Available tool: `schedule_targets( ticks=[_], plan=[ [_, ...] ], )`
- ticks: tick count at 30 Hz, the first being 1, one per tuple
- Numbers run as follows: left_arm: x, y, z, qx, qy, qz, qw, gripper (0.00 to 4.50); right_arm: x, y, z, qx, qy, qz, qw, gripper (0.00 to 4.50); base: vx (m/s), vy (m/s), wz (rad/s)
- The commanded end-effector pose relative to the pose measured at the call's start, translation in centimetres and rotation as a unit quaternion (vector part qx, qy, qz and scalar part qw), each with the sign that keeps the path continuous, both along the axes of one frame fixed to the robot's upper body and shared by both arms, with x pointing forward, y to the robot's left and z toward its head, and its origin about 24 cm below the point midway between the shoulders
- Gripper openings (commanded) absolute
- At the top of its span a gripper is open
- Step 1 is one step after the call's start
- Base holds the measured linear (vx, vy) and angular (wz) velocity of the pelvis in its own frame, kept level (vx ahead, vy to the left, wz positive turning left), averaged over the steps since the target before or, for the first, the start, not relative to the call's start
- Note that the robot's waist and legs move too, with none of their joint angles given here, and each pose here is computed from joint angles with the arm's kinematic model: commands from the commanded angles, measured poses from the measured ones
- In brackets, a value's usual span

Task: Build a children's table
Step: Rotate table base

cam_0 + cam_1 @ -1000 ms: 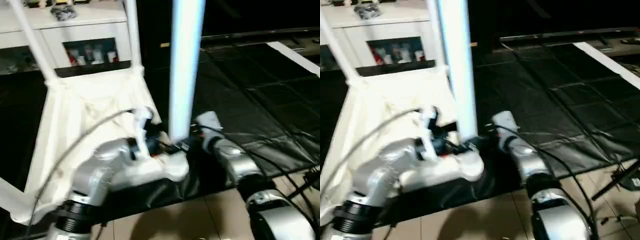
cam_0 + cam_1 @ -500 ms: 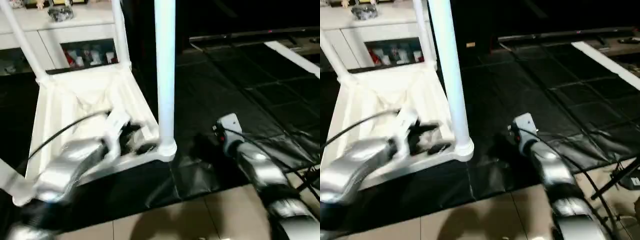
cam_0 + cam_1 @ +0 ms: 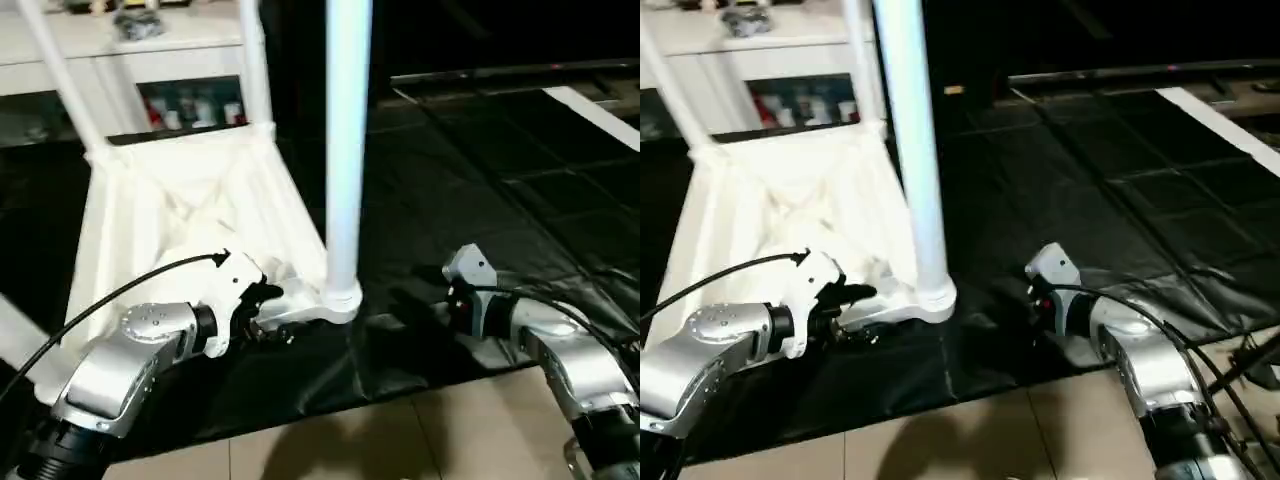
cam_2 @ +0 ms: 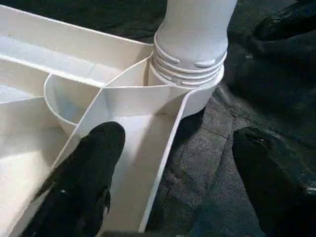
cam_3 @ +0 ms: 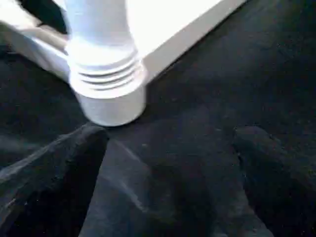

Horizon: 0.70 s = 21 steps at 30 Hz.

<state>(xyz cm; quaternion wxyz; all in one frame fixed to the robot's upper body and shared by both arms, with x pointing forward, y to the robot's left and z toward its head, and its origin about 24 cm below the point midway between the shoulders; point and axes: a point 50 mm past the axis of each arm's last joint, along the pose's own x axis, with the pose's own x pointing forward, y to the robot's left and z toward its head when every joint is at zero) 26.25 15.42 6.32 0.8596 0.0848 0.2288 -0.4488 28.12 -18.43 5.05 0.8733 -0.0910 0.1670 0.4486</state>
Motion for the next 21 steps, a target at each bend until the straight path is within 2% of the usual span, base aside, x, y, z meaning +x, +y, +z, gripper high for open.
schedule_targets(
  ticks=[1,5,12,16,21],
  plan=[
    [0.2,-0.1,0.1,0.013,-0.01,-0.004,1.0,3.52,-0.2,0.4,0.7,0.002,-0.005,0.023,1.0,4.5,0.0,0.0,0.0],
    [0.5,0.0,-0.5,0.029,-0.008,-0.01,0.999,3.27,-0.6,0.6,1.2,0.006,-0.004,0.052,0.999,4.5,0.0,0.0,0.0],
    [1.7,0.5,-0.8,0.037,0.005,-0.004,0.999,2.59,-1.1,0.4,1.5,0.003,-0.005,0.068,0.998,4.5,0.0,0.0,0.0],
    [1.7,0.7,-1.2,0.034,0.033,-0.02,0.999,2.23,-1.3,0.3,1.6,0.005,0.002,0.07,0.998,4.5,0.0,0.0,0.0],
    [1.6,0.7,-1.3,0.038,0.039,-0.033,0.998,1.87,-1.3,0.2,1.6,0.006,0.0,0.069,0.998,4.5,0.0,0.0,0.0]
  ],
)
